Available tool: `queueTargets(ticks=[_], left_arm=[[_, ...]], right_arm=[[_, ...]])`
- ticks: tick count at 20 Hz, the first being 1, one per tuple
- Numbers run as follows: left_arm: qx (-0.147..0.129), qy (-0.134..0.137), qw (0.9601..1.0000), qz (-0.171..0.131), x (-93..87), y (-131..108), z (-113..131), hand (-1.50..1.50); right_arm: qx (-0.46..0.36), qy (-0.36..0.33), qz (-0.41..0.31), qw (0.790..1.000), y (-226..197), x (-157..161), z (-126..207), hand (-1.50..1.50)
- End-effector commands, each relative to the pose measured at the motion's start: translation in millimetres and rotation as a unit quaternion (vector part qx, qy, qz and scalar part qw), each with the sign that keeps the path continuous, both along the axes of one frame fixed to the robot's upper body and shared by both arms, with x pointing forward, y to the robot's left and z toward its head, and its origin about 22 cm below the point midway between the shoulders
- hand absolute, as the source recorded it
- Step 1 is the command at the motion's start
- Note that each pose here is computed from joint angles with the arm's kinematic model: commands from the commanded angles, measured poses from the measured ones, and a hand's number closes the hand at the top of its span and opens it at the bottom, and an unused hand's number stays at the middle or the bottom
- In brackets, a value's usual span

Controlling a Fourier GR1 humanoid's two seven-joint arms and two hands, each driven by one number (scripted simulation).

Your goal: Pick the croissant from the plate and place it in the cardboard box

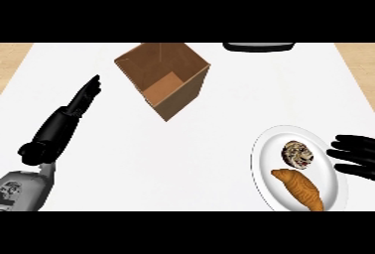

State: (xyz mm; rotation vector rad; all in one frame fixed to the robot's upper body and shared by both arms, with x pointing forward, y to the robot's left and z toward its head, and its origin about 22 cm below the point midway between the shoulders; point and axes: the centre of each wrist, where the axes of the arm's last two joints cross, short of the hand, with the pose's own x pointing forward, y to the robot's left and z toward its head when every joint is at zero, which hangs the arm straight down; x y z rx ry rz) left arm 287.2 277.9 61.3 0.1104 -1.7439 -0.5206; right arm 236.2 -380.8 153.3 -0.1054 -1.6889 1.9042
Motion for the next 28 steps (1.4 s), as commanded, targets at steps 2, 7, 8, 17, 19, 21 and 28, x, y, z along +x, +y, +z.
queueTargets(ticks=[2, 7, 8, 17, 19, 21, 28], left_arm=[[-0.001, -0.002, 1.0000, 0.000, -11.3, -9, -1, 0.00], [0.006, -0.004, 1.0000, -0.001, 2.3, -4, -2, 0.00], [-0.005, 0.003, 1.0000, 0.000, 11.0, -15, -1, 0.00], [0.004, -0.003, 1.0000, 0.000, 6.9, -7, 5, 0.00], [0.005, -0.004, 0.9999, -0.010, 14.0, -7, 3, 0.00], [0.000, 0.004, 0.9999, -0.013, -12.6, -1, 3, 0.00], [-0.007, -0.004, 0.9999, -0.009, 10.2, -17, 3, 0.00]], right_arm=[[-0.035, 0.031, 0.011, 0.999, 3, -17, 0, -1.50], [-0.048, 0.035, 0.008, 0.998, 13, -20, -17, -1.50], [-0.049, 0.041, 0.008, 0.998, 10, -30, -16, -1.50], [-0.048, 0.000, -0.025, 0.999, 23, -32, -33, -1.50], [-0.071, -0.004, -0.027, 0.997, 32, -25, -47, -1.50], [-0.078, 0.002, -0.028, 0.997, 33, -27, -71, -1.50], [-0.093, -0.019, -0.040, 0.995, 50, -10, -80, -1.50]])
